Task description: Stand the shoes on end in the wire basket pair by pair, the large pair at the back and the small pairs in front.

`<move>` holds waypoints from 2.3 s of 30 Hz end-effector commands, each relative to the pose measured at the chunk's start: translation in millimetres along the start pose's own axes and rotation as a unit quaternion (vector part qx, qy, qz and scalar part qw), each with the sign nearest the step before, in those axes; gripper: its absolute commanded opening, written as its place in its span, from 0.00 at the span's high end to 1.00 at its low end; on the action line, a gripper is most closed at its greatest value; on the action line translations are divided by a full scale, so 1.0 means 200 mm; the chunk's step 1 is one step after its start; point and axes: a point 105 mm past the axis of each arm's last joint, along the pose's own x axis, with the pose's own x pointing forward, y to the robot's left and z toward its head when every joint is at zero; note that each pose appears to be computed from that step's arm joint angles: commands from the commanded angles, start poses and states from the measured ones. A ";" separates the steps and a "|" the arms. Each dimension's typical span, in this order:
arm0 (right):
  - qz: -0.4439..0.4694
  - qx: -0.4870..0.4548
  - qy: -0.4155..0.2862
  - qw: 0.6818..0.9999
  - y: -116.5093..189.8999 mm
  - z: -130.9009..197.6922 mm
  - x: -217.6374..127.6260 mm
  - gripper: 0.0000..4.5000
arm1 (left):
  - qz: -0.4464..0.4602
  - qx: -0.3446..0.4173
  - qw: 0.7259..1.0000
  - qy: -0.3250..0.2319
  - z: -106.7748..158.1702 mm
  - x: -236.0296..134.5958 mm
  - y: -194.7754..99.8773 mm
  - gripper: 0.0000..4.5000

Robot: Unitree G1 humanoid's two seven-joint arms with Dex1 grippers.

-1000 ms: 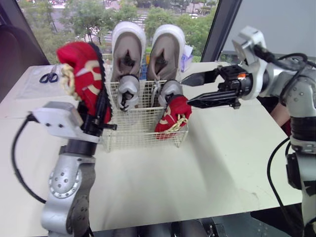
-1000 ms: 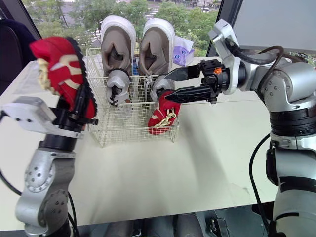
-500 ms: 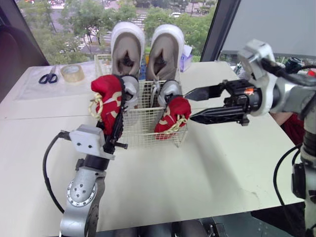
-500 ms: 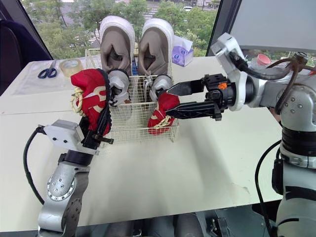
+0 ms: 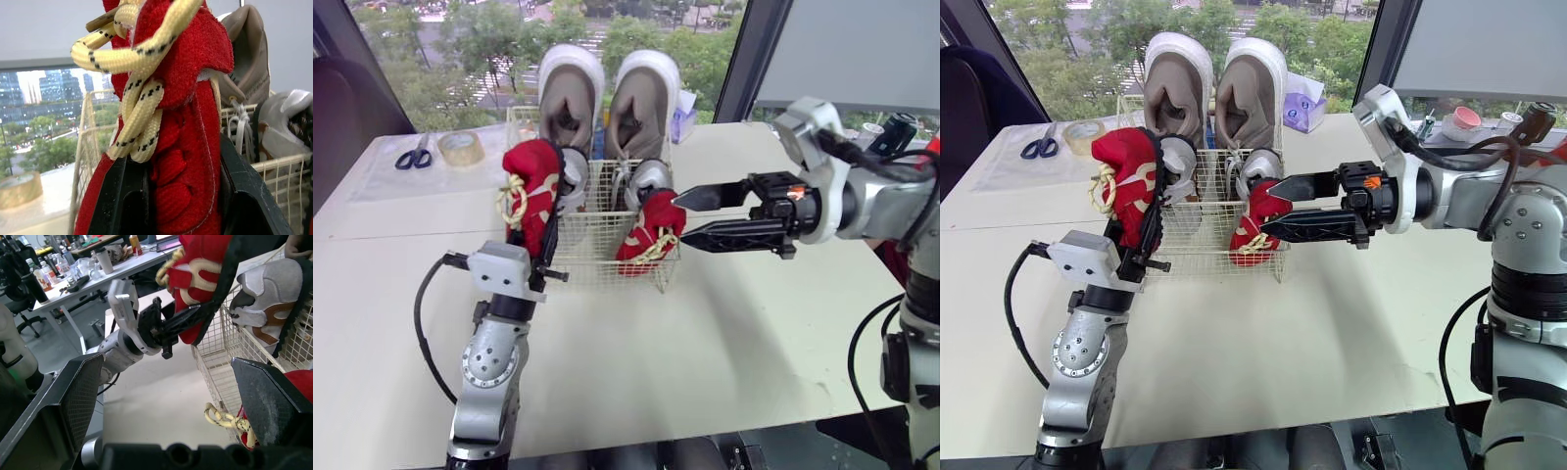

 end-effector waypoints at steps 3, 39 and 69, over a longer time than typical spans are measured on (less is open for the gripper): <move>0.000 -0.018 -0.002 1.000 0.02 0.04 -0.03 0.00 | -0.003 0.011 0.999 -0.036 0.09 0.01 -0.02 0.75; -0.003 -0.009 -0.022 1.000 -0.07 0.02 0.01 0.00 | -0.091 -0.156 0.972 0.152 0.02 -0.26 0.04 0.02; -0.030 -0.004 -0.052 0.998 -0.09 -0.02 0.01 0.00 | -0.196 0.150 0.964 0.104 0.02 -0.12 0.06 0.02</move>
